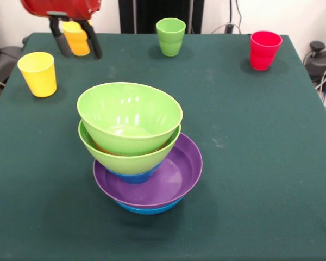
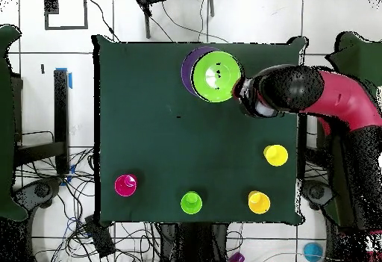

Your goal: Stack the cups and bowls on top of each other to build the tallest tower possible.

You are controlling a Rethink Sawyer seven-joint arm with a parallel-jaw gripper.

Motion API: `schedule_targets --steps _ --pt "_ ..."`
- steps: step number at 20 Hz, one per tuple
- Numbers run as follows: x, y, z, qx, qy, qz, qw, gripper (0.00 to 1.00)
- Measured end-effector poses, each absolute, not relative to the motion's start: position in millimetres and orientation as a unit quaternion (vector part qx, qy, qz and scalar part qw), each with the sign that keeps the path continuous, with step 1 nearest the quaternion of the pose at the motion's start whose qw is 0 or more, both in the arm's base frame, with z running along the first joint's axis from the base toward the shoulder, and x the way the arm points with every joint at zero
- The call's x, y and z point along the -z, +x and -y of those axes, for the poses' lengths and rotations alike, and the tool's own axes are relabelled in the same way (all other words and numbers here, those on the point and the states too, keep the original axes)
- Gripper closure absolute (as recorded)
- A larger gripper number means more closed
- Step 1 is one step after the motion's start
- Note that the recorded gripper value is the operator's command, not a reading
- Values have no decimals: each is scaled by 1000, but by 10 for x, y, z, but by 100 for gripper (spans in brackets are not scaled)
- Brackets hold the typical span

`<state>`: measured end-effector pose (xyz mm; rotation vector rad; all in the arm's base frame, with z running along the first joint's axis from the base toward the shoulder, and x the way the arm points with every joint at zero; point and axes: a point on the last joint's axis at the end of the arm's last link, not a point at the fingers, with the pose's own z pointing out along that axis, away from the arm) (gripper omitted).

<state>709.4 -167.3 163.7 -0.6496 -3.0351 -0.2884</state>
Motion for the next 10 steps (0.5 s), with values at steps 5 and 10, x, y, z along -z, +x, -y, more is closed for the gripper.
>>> schedule_targets --steps 5,10 --pt "-1609 6950 1476 86 -192 978 10 0" --pt "-1585 6793 1221 79 -172 982 12 0"
